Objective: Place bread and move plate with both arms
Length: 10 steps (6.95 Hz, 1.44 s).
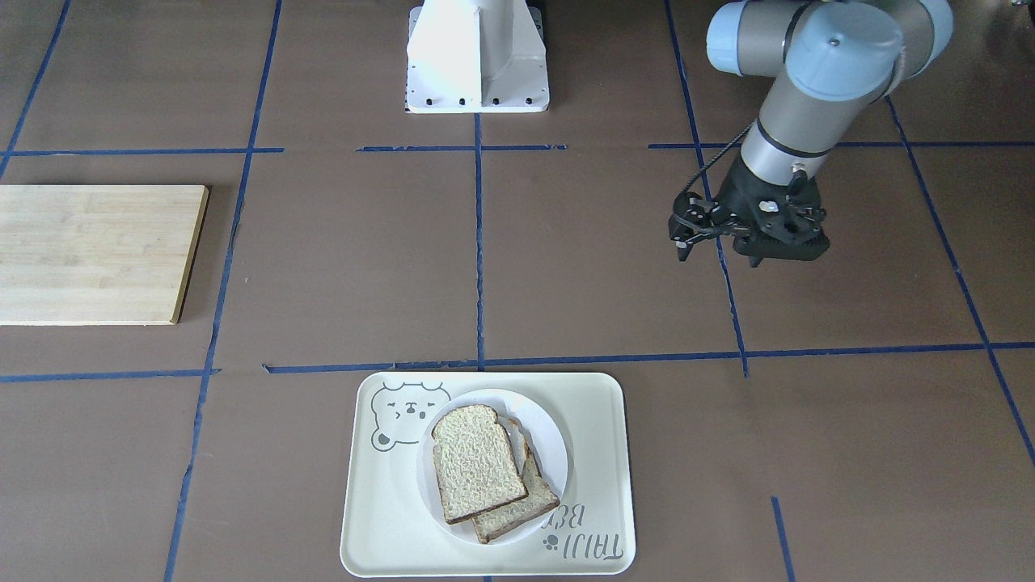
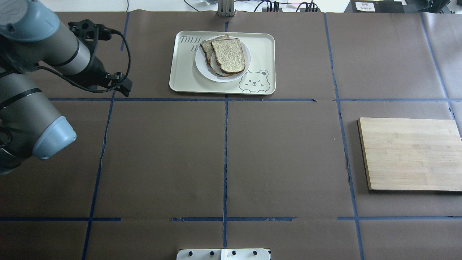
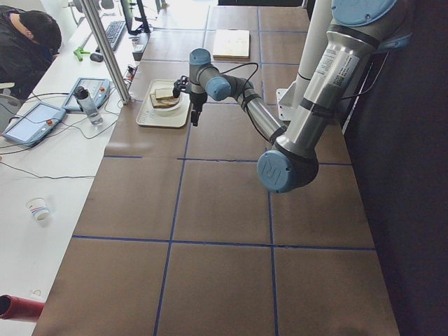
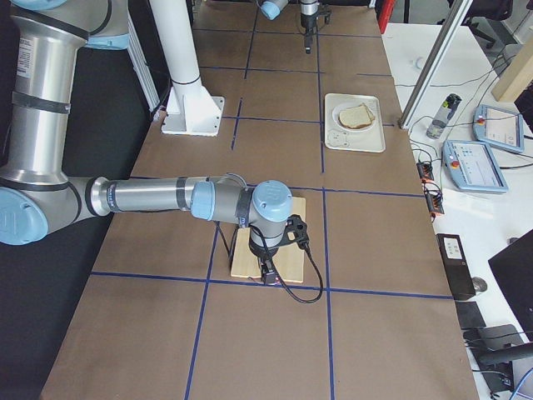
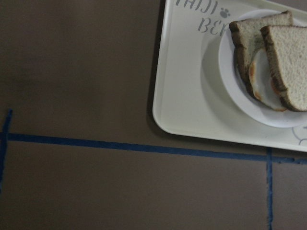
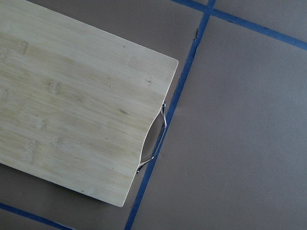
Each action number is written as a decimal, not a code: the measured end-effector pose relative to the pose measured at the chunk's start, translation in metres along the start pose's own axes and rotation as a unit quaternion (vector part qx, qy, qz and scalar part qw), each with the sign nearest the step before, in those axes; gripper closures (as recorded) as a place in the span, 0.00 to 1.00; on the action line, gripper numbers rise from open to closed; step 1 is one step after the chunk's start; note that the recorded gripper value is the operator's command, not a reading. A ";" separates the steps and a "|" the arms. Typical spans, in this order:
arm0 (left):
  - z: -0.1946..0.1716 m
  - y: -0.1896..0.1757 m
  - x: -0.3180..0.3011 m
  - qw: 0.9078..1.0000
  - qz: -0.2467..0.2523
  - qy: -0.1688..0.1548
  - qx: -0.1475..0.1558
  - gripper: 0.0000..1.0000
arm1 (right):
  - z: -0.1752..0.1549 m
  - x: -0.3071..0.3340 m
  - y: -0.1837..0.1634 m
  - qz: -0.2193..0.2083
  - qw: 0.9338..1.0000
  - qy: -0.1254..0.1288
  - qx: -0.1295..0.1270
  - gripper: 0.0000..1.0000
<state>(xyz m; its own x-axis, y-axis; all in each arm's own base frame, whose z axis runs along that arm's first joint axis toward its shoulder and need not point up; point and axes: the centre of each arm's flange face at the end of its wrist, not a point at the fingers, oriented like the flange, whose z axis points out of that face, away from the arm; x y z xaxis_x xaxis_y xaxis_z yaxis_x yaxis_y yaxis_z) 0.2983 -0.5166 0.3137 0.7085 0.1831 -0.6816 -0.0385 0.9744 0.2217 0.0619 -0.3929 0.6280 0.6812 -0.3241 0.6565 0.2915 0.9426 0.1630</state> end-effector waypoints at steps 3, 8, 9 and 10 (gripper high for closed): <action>-0.021 0.053 -0.178 0.996 0.072 -0.035 -0.036 0.00 | -0.002 -0.001 -0.001 0.057 0.998 0.004 0.005 0.00; -0.034 0.193 -0.397 0.996 -0.038 -0.020 -0.083 0.00 | -0.004 -0.001 -0.008 0.067 0.998 0.003 0.007 0.00; -0.026 0.201 -0.411 0.994 -0.052 -0.021 -0.092 0.00 | -0.004 -0.001 -0.009 0.067 0.998 0.003 0.007 0.00; -0.019 0.208 -0.421 0.992 -0.065 -0.023 -0.103 0.00 | -0.004 -0.001 -0.009 0.067 0.998 0.003 0.007 0.00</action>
<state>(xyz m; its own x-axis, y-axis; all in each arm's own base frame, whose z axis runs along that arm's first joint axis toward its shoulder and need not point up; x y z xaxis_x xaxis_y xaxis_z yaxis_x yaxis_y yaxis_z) -0.0211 -0.3890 0.6335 0.7476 0.0529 -0.6621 -0.0844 0.9963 -0.0158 0.0613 -0.4013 0.6236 0.7176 -0.1953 0.6685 0.1881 0.9786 0.0841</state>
